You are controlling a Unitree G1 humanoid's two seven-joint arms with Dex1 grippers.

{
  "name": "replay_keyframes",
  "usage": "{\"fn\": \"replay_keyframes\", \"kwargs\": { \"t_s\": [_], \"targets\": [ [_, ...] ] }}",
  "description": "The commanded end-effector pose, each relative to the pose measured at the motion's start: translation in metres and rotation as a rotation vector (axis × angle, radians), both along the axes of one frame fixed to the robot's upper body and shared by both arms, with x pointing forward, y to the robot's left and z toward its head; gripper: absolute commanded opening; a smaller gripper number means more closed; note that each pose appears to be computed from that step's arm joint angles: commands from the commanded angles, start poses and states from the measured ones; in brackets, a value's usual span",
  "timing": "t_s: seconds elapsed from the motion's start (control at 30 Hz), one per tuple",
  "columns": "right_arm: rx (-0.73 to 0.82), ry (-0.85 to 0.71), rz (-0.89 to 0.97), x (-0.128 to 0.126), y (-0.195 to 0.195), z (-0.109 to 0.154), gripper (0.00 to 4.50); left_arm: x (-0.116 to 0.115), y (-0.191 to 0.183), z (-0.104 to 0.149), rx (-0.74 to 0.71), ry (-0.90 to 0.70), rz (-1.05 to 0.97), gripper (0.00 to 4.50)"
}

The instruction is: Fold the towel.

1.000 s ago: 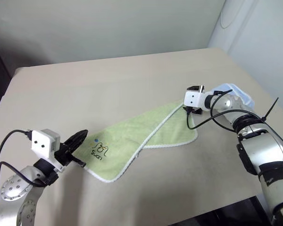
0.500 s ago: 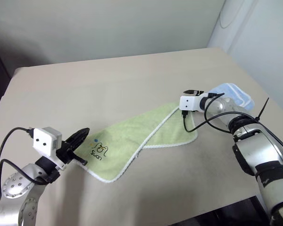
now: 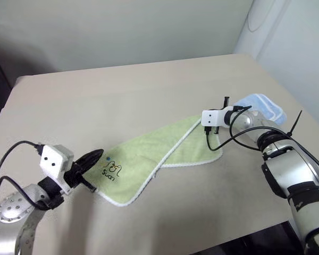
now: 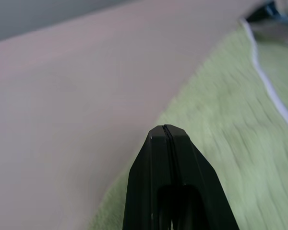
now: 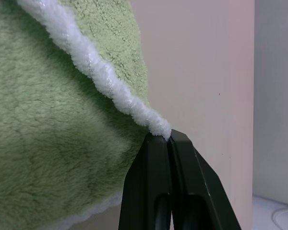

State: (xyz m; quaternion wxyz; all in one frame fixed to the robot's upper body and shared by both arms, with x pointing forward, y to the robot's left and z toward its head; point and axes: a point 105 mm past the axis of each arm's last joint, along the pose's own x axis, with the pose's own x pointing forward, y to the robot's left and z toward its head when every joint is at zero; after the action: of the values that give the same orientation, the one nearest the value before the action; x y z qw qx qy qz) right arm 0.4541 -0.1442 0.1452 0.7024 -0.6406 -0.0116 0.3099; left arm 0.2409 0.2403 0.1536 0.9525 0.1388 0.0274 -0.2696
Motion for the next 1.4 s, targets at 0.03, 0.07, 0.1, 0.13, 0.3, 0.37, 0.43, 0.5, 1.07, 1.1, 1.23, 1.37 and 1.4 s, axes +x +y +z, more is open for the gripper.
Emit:
{"fn": "replay_keyframes", "kwargs": {
  "t_s": [0.03,0.07,0.1,0.13,0.3,0.37,0.43,0.5,1.07,1.1,1.23,1.37,1.4],
  "targets": [
    [0.028,-0.044,0.015,0.002,0.004,0.013,0.05,-0.014,-0.010,0.007,0.164,0.021,-0.171,0.00],
    [0.030,-0.043,0.016,0.002,0.004,0.012,0.05,-0.017,-0.010,0.006,0.216,0.049,-0.221,0.00],
    [0.031,-0.042,0.016,0.001,0.004,0.011,0.05,-0.020,-0.009,0.005,0.247,0.067,-0.251,0.00],
    [0.035,-0.039,0.019,0.001,0.005,0.010,0.05,-0.024,-0.011,0.005,0.281,0.095,-0.311,0.00],
    [0.045,-0.030,0.035,-0.001,0.010,0.007,0.05,-0.036,-0.017,0.003,0.336,0.205,-0.504,0.00],
    [0.055,-0.031,0.039,-0.001,0.010,0.008,0.05,-0.035,-0.020,-0.002,0.378,0.228,-0.536,0.00],
    [0.064,-0.032,0.042,-0.001,0.010,0.010,0.05,-0.037,-0.025,-0.006,0.402,0.242,-0.581,0.00],
    [0.071,-0.029,0.042,-0.002,0.008,0.009,0.01,-0.041,-0.032,-0.009,0.390,0.267,-0.636,0.18],
    [0.077,-0.008,0.041,-0.009,-0.014,0.013,0.00,-0.060,-0.060,-0.038,0.493,0.254,-0.755,2.71],
    [0.076,-0.008,0.044,-0.009,-0.014,0.013,0.00,-0.061,-0.061,-0.041,0.499,0.257,-0.756,2.71],
    [0.078,-0.008,0.061,-0.010,-0.012,0.015,0.00,-0.058,-0.058,-0.050,0.527,0.253,-0.721,2.71],
    [0.077,-0.008,0.075,-0.011,-0.010,0.017,0.00,-0.050,-0.051,-0.057,0.566,0.242,-0.676,2.71],
    [0.077,-0.008,0.076,-0.011,-0.010,0.018,0.00,-0.048,-0.050,-0.058,0.570,0.242,-0.669,2.71]
  ]
}}
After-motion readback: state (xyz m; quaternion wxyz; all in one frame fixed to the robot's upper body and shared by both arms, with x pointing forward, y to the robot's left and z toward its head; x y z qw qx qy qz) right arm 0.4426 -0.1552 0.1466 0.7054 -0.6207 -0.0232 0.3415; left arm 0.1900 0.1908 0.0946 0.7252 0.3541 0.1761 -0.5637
